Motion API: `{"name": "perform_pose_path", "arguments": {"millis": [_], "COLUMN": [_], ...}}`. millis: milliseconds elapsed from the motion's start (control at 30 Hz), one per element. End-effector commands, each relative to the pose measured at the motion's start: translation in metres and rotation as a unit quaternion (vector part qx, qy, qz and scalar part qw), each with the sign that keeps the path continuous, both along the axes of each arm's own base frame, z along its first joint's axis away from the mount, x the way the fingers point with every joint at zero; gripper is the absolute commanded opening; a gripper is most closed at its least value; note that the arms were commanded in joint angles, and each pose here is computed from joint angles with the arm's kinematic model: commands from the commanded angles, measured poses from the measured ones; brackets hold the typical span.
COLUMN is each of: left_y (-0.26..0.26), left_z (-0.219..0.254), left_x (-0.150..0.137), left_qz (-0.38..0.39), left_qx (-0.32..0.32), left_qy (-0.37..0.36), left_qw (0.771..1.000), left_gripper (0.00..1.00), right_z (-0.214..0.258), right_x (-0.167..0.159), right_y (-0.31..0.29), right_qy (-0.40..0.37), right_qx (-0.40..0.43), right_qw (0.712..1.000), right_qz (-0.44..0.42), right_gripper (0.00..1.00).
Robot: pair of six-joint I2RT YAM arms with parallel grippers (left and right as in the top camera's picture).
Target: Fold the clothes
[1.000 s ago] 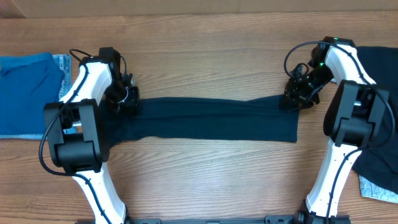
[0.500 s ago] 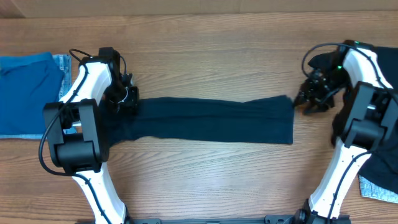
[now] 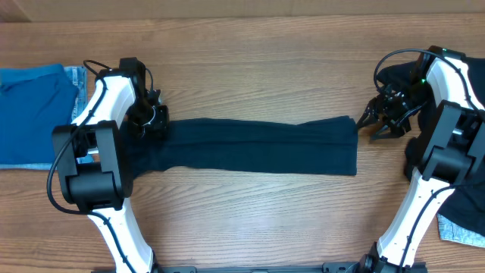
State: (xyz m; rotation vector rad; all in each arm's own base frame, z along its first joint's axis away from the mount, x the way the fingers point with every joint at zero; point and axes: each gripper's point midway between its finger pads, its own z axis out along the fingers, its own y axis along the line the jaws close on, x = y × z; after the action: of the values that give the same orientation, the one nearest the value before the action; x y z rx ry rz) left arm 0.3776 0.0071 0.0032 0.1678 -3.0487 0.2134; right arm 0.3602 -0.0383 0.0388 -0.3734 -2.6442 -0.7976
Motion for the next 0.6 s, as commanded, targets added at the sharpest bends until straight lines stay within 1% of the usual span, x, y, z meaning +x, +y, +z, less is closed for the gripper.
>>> {"name": "perform_pose_path", "arguments": {"millis": [0,200,367,433,567], "left_y": [0.018,0.018,0.017,0.017,0.017], "left_z": [-0.014,-0.014,-0.014,-0.014,-0.014], "left_x": [-0.007,-0.008,-0.008,-0.008,-0.008], "left_qz": [0.012,0.012,0.012,0.012,0.012], "left_qx": [0.032,0.031,0.028,0.028,0.028], "left_qy": [0.019,0.020,0.020,0.021,0.021], "left_qw": [0.999,0.999,0.999,0.999,0.999], "left_gripper": [0.07,0.07,0.08,0.08,0.08], "right_z": [0.007,-0.023,-0.048,-0.053,-0.056], "right_x": [0.004,-0.012,-0.027,-0.031,-0.028], "right_y": [0.007,0.016,0.038,0.048,0.056], "right_qy": [-0.027,-0.007,0.003,0.007,0.001], "right_qx": [0.016,0.022,0.041,0.043,0.039], "right_qw": [0.999,1.000,0.999,0.999,0.999], "right_qz": [0.004,0.006,0.012,0.024,0.033], "right_gripper": [0.61,0.62,0.64,0.62,0.49]}}
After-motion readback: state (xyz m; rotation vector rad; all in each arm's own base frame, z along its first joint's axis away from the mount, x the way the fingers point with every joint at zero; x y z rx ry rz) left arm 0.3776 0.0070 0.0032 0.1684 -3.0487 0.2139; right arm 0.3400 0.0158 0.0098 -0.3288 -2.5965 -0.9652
